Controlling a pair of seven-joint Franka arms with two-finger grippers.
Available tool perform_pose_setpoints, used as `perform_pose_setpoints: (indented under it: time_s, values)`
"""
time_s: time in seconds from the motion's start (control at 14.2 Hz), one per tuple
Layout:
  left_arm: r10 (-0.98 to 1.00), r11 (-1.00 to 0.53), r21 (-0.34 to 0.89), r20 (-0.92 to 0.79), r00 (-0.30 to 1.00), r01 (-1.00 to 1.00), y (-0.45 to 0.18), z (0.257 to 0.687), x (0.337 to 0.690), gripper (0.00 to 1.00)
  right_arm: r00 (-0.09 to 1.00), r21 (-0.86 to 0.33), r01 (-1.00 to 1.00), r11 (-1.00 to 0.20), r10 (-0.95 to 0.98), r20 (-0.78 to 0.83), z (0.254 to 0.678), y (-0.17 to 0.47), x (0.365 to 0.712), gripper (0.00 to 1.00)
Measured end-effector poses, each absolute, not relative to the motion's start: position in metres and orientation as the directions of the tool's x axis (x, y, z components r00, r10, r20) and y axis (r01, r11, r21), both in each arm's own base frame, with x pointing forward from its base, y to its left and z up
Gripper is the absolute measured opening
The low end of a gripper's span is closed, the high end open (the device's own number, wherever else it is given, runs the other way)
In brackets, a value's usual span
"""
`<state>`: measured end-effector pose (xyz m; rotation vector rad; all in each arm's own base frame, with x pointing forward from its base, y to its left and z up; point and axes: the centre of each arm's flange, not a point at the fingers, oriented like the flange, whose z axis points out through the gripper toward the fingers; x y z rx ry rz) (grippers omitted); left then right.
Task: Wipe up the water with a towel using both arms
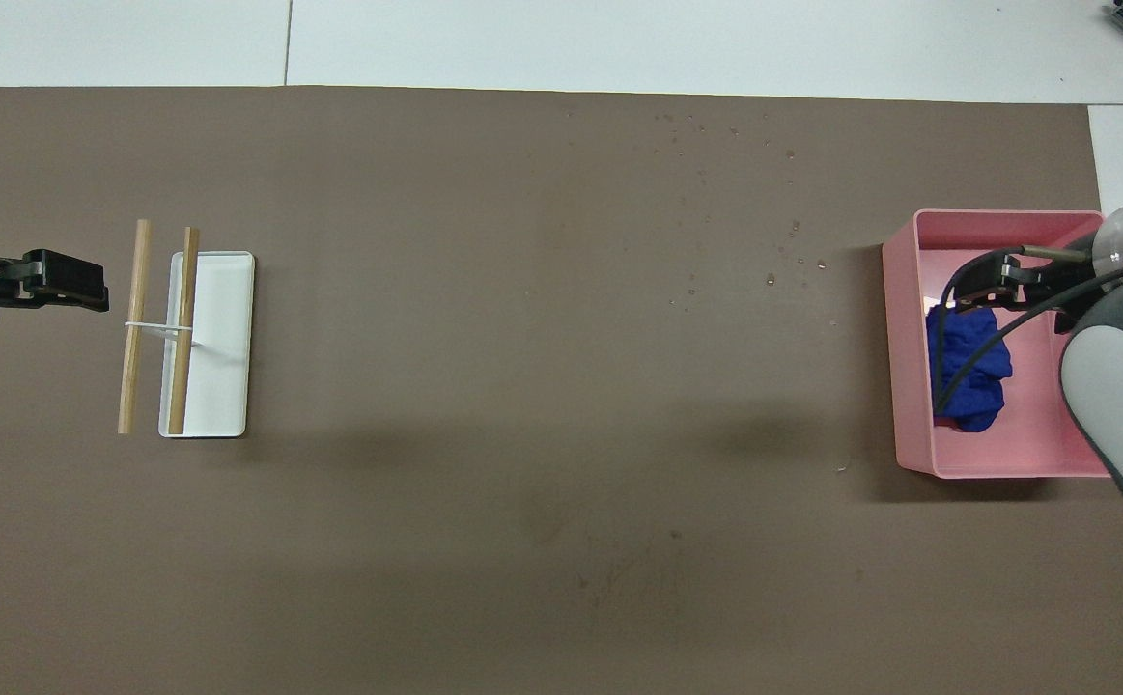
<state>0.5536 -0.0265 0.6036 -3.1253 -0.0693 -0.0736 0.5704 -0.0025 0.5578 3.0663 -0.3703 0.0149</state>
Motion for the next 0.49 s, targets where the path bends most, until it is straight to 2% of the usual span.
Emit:
perform_pose_setpoints:
  time_s: [0.14,0.49]
  values:
    - [0.041,-0.999,-0.013,0.056,0.998,0.042,-0.028,0.61,0.55,1.0,0.965,0.009,-0.259,-0.966,-0.258,0.041,0.585,-0.005,0.564,1.0]
    - [0.034,-0.999,-0.013,0.056,0.998,0.034,-0.032,0.611,0.548,1.0,0.957,-0.006,-0.285,-0.959,-0.285,0.048,0.646,-0.039,0.538,1.0]
